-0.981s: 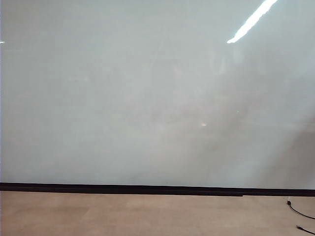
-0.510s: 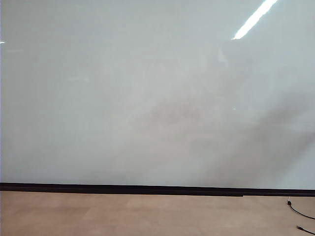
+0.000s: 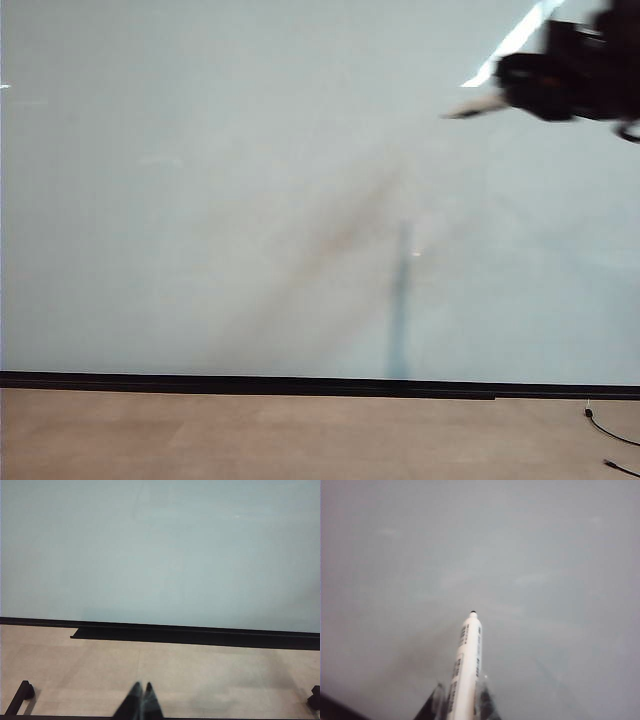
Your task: Pick up the pen on the shelf to the right of the whiteboard and write the letter A.
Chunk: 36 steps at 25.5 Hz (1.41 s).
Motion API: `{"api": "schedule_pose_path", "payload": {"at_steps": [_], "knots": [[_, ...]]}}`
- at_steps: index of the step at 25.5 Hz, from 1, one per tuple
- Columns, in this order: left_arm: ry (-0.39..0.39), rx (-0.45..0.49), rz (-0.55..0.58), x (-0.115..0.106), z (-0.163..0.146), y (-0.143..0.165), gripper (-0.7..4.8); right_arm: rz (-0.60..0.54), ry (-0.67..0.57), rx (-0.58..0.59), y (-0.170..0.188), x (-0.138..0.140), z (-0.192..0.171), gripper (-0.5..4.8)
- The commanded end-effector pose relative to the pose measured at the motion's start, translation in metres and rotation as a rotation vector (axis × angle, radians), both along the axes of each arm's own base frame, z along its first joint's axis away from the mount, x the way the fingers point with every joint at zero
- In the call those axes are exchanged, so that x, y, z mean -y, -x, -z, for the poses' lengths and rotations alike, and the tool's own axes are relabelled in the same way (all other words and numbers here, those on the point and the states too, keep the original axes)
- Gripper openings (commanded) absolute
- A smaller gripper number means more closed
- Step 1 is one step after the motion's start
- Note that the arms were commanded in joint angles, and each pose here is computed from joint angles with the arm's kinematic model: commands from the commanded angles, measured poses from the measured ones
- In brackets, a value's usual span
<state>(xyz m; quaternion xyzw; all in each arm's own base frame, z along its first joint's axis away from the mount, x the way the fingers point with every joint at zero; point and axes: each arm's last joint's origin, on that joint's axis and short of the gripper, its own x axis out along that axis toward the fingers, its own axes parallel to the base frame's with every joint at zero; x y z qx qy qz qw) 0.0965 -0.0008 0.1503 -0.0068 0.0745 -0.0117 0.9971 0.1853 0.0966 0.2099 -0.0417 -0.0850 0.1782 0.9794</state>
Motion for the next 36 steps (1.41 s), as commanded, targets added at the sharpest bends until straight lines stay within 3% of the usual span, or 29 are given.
{"api": "schedule_pose_path", "payload": {"at_steps": [1, 6, 15, 36], "knots": [[-0.004, 0.011, 0.001, 0.0, -0.002, 0.0, -0.05, -0.121, 0.146, -0.113, -0.017, -0.023, -0.019, -0.05], [-0.004, 0.011, 0.001, 0.0, -0.002, 0.0, -0.05, -0.272, 0.242, -0.195, -0.049, -0.057, -0.041, -0.05], [-0.004, 0.011, 0.001, 0.0, -0.002, 0.0, -0.04, -0.328, 0.305, -0.216, -0.081, -0.093, -0.056, -0.05], [-0.004, 0.011, 0.001, 0.0, -0.002, 0.0, -0.04, -0.16, 0.339, -0.162, -0.091, -0.094, -0.089, -0.05]]}}
